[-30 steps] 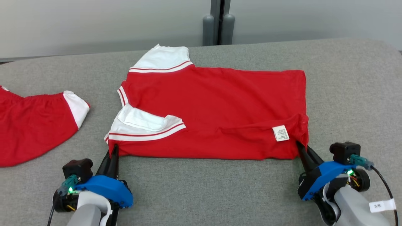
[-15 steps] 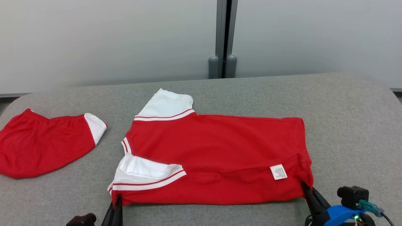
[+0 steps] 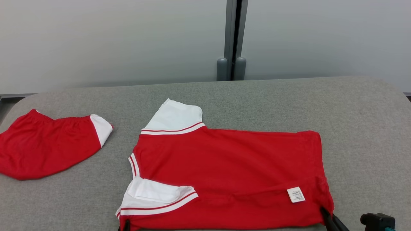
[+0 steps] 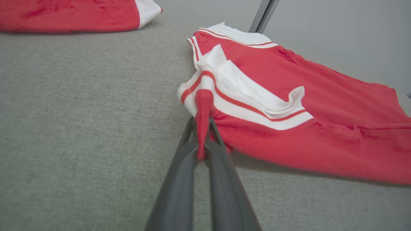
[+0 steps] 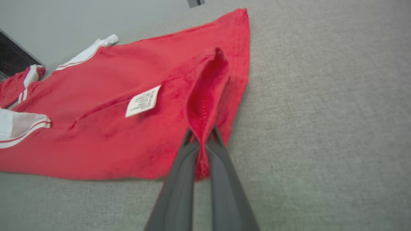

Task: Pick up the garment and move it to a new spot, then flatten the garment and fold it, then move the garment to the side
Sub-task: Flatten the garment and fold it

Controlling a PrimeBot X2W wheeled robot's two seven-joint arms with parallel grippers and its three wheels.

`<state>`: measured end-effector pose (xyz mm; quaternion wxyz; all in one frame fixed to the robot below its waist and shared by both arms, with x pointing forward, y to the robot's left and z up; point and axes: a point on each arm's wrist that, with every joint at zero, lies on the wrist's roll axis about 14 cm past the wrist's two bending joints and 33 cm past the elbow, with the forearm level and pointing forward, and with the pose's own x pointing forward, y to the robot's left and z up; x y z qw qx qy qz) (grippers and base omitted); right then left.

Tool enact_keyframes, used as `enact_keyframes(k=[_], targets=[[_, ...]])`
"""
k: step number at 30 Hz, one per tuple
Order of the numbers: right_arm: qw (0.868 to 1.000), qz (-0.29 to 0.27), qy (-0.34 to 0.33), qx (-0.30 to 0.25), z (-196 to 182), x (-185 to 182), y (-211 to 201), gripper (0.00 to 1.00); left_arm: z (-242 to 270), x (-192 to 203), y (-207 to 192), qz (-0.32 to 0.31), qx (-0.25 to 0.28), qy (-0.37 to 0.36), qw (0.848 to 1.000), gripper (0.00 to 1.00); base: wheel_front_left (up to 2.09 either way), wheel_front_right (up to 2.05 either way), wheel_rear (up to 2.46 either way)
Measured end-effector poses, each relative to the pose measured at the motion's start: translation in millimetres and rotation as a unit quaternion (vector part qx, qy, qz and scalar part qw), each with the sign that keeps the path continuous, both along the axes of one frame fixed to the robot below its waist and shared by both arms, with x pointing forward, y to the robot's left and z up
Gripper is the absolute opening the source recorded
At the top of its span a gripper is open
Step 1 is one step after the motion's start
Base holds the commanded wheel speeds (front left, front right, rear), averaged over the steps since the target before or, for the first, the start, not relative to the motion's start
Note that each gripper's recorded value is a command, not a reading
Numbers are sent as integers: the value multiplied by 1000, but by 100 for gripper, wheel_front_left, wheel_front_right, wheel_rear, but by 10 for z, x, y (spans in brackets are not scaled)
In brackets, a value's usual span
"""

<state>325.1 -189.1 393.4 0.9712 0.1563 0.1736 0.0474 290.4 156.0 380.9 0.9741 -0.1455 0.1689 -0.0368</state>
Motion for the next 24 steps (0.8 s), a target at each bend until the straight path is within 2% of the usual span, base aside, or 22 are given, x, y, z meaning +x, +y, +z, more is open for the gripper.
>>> enact_keyframes(k=[1,2,3,4,13,19,24], targets=[[1000,2,6,1,-17,-21,12,0,-9,-5,-8,0,-1,2,1000,0,0,0,0],[1000,2,8,3,-23,-31,18,19,-11,-2,-7,0,0,2,1000,38,0,0,0],[1000,2,10,2,-25,-37,18,75,-12,4,-2,2,1,2,1000,100,0,0,0],[1000,3,10,1,-24,-39,15,100,-9,11,-3,4,0,2,1000,100,0,0,0],[998,-20,-57,-4,297,150,-97,100,406,330,67,15,13,-73,997,100,0,0,0],[991,-17,-129,-30,670,367,-107,100,810,553,187,29,36,-141,989,100,0,0,0],[985,-16,-167,-29,877,485,11,100,1072,684,272,40,53,-183,981,100,0,0,0]])
